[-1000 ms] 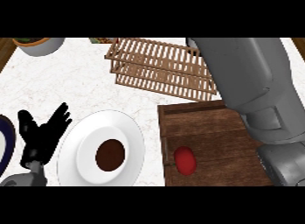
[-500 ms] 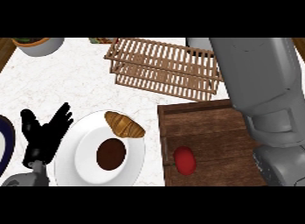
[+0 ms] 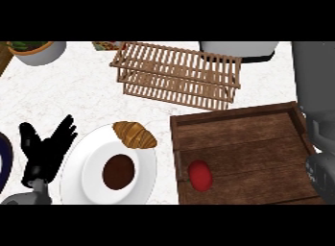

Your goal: Pick the croissant from the tray and place it in the tiered shelf

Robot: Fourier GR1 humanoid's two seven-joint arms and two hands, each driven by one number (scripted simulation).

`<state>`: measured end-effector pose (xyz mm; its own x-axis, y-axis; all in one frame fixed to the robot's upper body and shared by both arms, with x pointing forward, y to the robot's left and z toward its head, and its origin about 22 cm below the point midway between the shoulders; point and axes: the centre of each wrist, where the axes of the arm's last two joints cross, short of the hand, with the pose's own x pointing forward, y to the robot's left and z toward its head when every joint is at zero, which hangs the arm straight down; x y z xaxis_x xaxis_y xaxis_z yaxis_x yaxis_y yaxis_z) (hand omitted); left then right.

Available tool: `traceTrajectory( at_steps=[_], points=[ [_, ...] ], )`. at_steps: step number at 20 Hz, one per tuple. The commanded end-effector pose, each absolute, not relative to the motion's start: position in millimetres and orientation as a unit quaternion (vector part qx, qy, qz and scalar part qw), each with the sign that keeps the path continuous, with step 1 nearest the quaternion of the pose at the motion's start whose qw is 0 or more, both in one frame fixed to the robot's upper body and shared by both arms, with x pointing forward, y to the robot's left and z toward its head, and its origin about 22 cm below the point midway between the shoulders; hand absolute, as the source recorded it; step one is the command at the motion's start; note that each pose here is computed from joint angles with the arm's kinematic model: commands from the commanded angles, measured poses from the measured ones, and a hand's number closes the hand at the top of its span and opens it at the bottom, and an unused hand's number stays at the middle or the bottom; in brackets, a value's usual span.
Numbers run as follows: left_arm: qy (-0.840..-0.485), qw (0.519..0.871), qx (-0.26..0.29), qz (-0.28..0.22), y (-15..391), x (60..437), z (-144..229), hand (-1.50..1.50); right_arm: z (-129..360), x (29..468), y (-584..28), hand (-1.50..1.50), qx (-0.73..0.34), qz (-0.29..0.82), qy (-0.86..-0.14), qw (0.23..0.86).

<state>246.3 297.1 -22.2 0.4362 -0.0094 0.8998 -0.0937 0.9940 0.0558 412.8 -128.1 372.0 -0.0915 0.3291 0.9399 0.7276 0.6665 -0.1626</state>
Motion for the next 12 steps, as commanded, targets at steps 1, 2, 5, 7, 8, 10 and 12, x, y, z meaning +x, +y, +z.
traceTrajectory(
  at_steps=[1, 2, 5, 7, 8, 10, 12],
  points=[
    [-0.527, 0.848, 0.041, 0.034, 292, 246, -26, 0.00, 377, 398, -163, -1.50, -0.375, -0.253, -0.698, 0.555],
    [-0.517, 0.854, 0.052, 0.030, 308, 235, -21, 0.00, 377, 390, -180, -1.50, -0.369, -0.263, -0.695, 0.559],
    [-0.525, 0.848, 0.060, 0.034, 321, 232, -38, 0.00, 376, 367, -203, -1.50, -0.354, -0.277, -0.692, 0.565],
    [-0.522, 0.850, 0.055, 0.037, 293, 234, -40, 0.00, 377, 347, -223, -1.50, -0.345, -0.261, -0.699, 0.569],
    [-0.524, 0.849, 0.057, 0.035, 308, 246, -31, 0.00, 372, 339, -231, -1.50, -0.347, -0.257, -0.702, 0.567],
    [-0.525, 0.849, 0.052, 0.041, 305, 236, -34, 0.00, 362, 317, -246, -1.50, -0.345, -0.251, -0.701, 0.571],
    [-0.524, 0.850, 0.050, 0.029, 306, 241, -24, 0.00, 354, 297, -243, -1.50, -0.345, -0.247, -0.704, 0.570]
  ],
)
